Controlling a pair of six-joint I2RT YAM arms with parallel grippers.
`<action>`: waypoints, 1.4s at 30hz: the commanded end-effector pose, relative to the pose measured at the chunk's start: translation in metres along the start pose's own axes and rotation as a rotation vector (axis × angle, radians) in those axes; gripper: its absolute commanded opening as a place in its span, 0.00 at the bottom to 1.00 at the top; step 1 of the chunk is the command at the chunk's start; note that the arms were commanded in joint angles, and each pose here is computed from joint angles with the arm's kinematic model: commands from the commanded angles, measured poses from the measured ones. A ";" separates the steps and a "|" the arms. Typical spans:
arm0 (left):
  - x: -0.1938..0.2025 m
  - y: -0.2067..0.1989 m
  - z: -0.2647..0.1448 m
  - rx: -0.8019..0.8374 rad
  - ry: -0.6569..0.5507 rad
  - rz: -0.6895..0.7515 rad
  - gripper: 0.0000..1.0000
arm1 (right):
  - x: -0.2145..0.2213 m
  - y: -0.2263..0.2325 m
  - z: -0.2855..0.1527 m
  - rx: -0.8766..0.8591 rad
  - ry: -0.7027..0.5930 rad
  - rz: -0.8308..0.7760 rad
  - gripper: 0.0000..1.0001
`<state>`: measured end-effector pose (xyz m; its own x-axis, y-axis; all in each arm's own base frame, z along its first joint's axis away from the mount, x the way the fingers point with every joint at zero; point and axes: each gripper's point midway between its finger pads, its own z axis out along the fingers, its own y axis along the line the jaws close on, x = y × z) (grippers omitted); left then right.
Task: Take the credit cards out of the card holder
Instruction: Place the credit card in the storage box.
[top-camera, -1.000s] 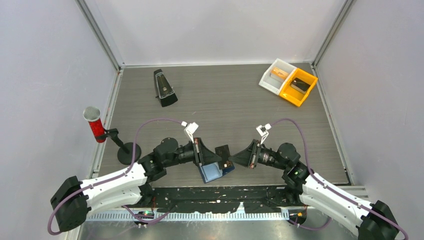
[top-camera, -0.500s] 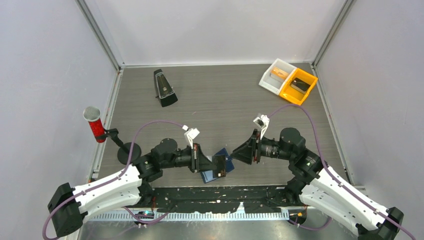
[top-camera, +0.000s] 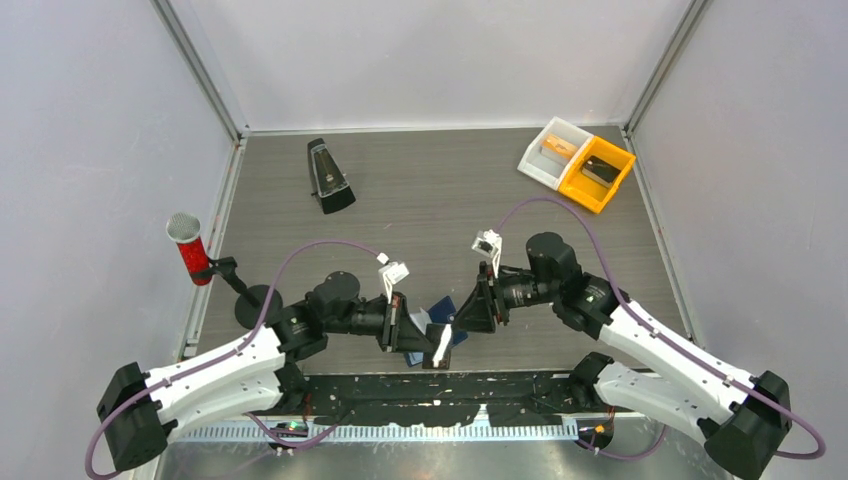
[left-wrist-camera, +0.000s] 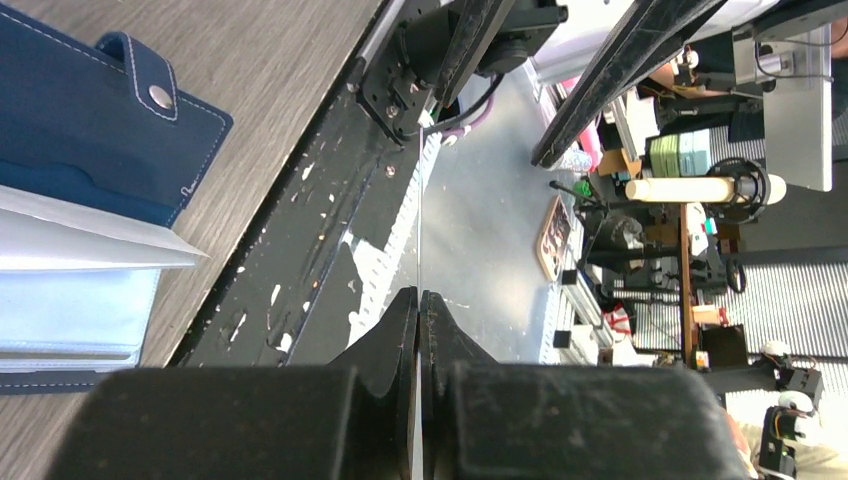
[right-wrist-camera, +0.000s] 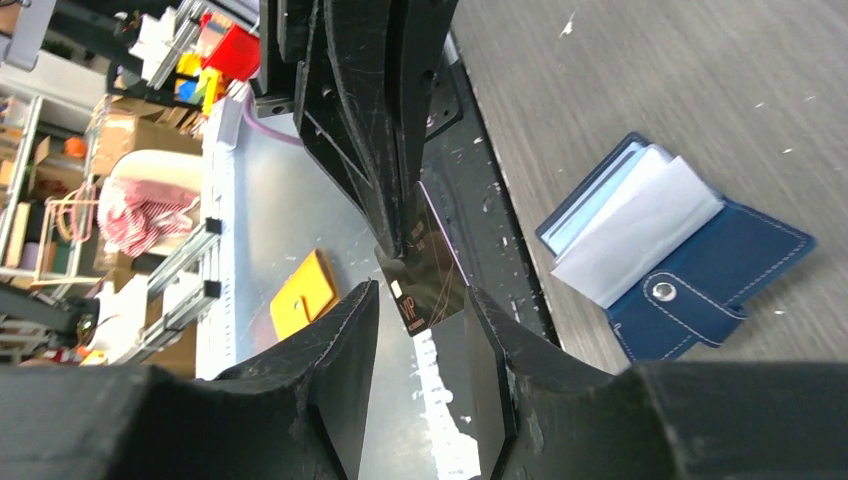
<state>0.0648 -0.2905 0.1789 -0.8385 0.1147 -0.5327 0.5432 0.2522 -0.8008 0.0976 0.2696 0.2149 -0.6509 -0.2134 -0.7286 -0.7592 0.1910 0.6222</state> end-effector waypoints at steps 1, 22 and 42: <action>-0.007 -0.023 -0.001 0.080 0.018 0.057 0.00 | -0.012 0.020 0.000 -0.117 -0.004 -0.070 0.44; -0.002 -0.028 0.000 0.120 0.055 0.058 0.00 | -0.005 0.008 0.018 -0.125 0.060 -0.051 0.48; -0.002 -0.028 0.003 0.130 0.059 0.058 0.00 | 0.019 0.004 0.026 -0.157 0.086 -0.002 0.36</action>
<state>0.0522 -0.2939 0.1729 -0.8386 0.1992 -0.5070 0.5415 0.2035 -0.8157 0.0856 0.2879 0.1872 -0.6647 -0.3192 -0.6756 -0.7307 0.0889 0.6769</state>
